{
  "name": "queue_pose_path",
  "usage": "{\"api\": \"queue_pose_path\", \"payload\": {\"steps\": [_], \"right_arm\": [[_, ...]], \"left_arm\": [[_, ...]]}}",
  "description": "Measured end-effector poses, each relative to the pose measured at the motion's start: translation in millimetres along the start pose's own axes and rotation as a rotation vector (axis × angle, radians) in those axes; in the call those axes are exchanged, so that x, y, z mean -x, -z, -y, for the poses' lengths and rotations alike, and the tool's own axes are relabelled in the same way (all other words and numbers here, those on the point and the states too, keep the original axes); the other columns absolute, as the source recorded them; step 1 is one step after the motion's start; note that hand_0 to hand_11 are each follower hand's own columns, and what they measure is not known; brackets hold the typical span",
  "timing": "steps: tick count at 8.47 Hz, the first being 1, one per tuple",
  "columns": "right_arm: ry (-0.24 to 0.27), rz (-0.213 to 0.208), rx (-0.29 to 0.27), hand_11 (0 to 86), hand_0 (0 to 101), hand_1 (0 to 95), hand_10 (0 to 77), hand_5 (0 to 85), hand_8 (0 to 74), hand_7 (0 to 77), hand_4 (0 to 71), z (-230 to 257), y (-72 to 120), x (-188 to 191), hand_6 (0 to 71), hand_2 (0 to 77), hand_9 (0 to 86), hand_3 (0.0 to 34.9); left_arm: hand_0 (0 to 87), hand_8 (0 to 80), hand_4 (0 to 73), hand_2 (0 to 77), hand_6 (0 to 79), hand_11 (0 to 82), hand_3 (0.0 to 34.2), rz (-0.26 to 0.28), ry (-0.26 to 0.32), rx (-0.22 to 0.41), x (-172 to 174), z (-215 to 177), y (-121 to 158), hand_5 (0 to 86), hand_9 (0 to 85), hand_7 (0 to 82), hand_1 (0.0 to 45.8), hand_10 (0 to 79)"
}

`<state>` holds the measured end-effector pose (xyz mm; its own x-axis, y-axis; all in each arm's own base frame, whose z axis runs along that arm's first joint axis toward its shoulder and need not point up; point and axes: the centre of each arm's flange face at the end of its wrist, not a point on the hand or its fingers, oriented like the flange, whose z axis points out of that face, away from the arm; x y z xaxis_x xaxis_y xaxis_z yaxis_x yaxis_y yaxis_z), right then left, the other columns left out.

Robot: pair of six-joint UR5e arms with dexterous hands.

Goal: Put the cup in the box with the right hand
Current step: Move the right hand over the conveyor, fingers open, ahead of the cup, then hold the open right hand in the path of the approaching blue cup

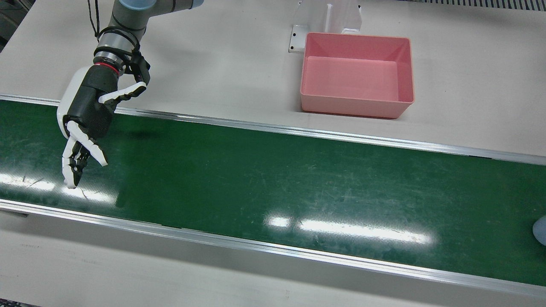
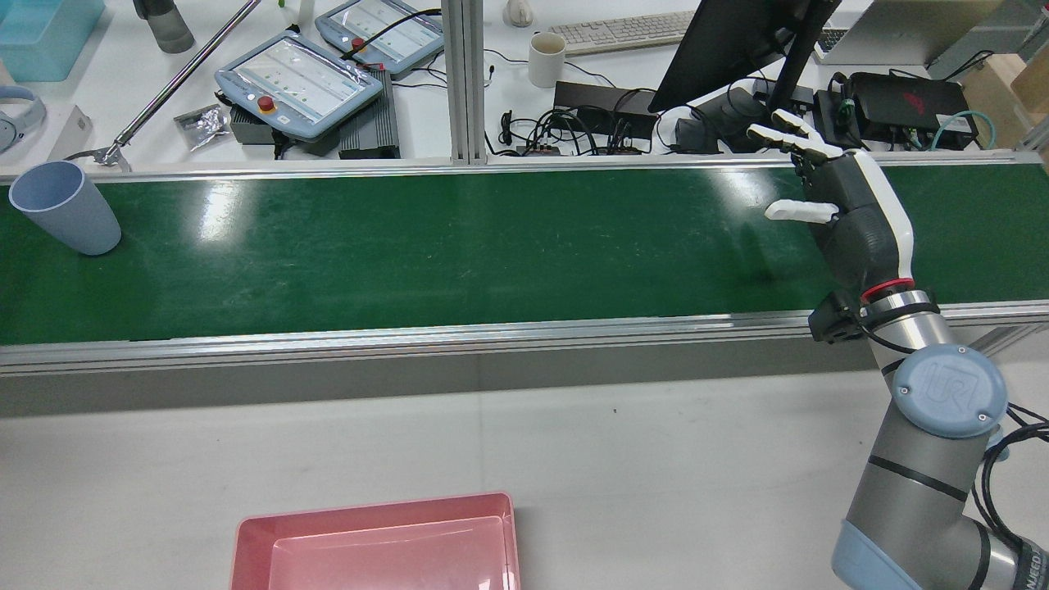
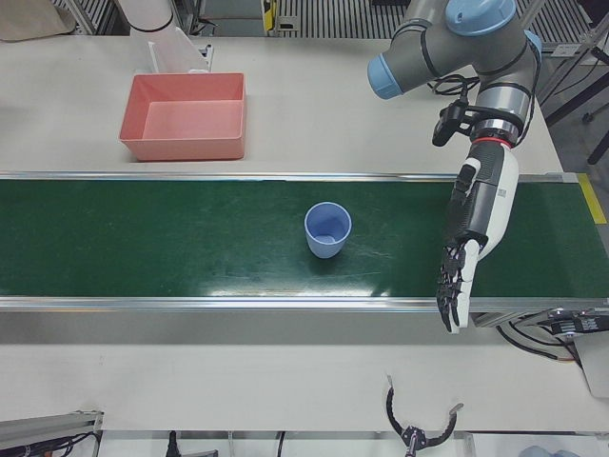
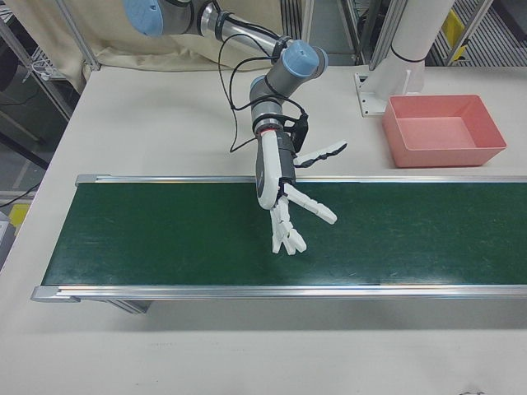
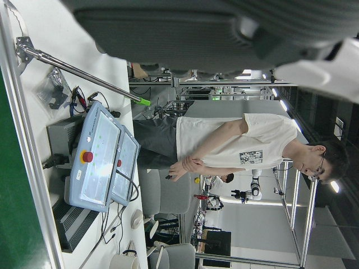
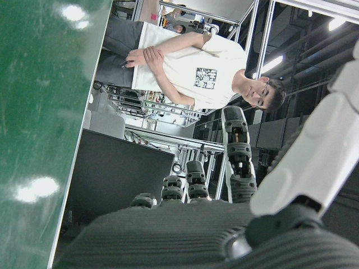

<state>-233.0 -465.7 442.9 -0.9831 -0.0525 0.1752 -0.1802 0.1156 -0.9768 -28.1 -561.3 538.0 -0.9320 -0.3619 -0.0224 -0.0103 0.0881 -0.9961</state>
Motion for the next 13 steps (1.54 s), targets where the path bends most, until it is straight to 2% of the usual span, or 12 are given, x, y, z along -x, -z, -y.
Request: {"api": "queue_pose_path", "payload": {"steps": [1, 3, 4, 6, 9, 10, 13], "right_arm": [[0.007, 0.012, -0.007, 2.2, 45, 0.0, 1.1, 2.2, 6.5, 20.2, 25.6, 2, -4.3, -2, 3.8, 1.1, 8.7, 0.6], [0.027, 0.033, -0.026, 1.1, 46, 0.0, 0.5, 2.2, 4.9, 22.4, 37.1, 2, -27.4, -23, 3.8, 1.1, 8.7, 0.2], [0.027, 0.037, -0.027, 1.1, 46, 0.0, 0.5, 1.1, 3.8, 25.1, 49.1, -5, -41.1, -36, 4.4, 1.1, 8.2, 0.1], [0.021, 0.043, -0.020, 1.1, 46, 0.0, 0.5, 1.1, 3.8, 26.2, 50.7, -21, -57.1, -50, 4.4, 1.1, 5.4, 0.0], [0.035, 0.053, -0.027, 1.1, 46, 0.0, 1.1, 1.1, 3.3, 26.7, 51.3, -20, -65.4, -50, 5.4, 1.1, 7.1, 0.0], [0.040, 0.060, -0.031, 1.1, 46, 0.0, 0.5, 1.1, 1.6, 27.8, 51.3, -18, -69.9, -49, 3.8, 1.1, 7.1, 0.0], [0.037, 0.066, -0.026, 1.1, 46, 0.0, 1.1, 0.5, 1.6, 29.5, 51.3, -30, -83.0, -48, 3.8, 1.1, 7.1, 0.0]], "left_arm": [[0.0, 0.0, 0.0, 0.5, 0.0, 0.0, 0.0, 0.000, 0.000, 0.000, 0, 0, 0, 0.0, 0.0, 0.0, 0.5, 0.0], [0.0, 0.0, 0.0, 0.5, 0.0, 0.0, 0.0, 0.000, 0.000, -0.001, 0, 0, 0, 0.0, 0.0, 0.0, 0.5, 0.0], [0.0, 0.0, 0.0, 0.5, 0.0, 0.0, 0.0, 0.000, 0.000, -0.002, 0, 0, 0, 0.0, 0.0, 0.0, 0.5, 0.0], [0.0, 0.0, 0.0, 0.5, 0.0, 0.0, 0.0, 0.000, 0.000, -0.002, 0, 0, 0, 0.0, 0.0, 0.0, 0.5, 0.0], [0.0, 0.0, 0.0, 0.5, 0.0, 0.0, 0.0, 0.000, 0.000, -0.001, 0, 0, 0, 0.0, 0.0, 0.0, 0.5, 0.0], [0.0, 0.0, 0.0, 0.5, 0.0, 0.0, 0.0, 0.000, 0.000, -0.001, 0, 0, 0, 0.0, 0.0, 0.0, 0.5, 0.0], [0.0, 0.0, 0.0, 0.5, 0.0, 0.0, 0.0, 0.000, 0.000, -0.001, 0, 0, 0, 0.0, 0.0, 0.0, 0.5, 0.0]]}}
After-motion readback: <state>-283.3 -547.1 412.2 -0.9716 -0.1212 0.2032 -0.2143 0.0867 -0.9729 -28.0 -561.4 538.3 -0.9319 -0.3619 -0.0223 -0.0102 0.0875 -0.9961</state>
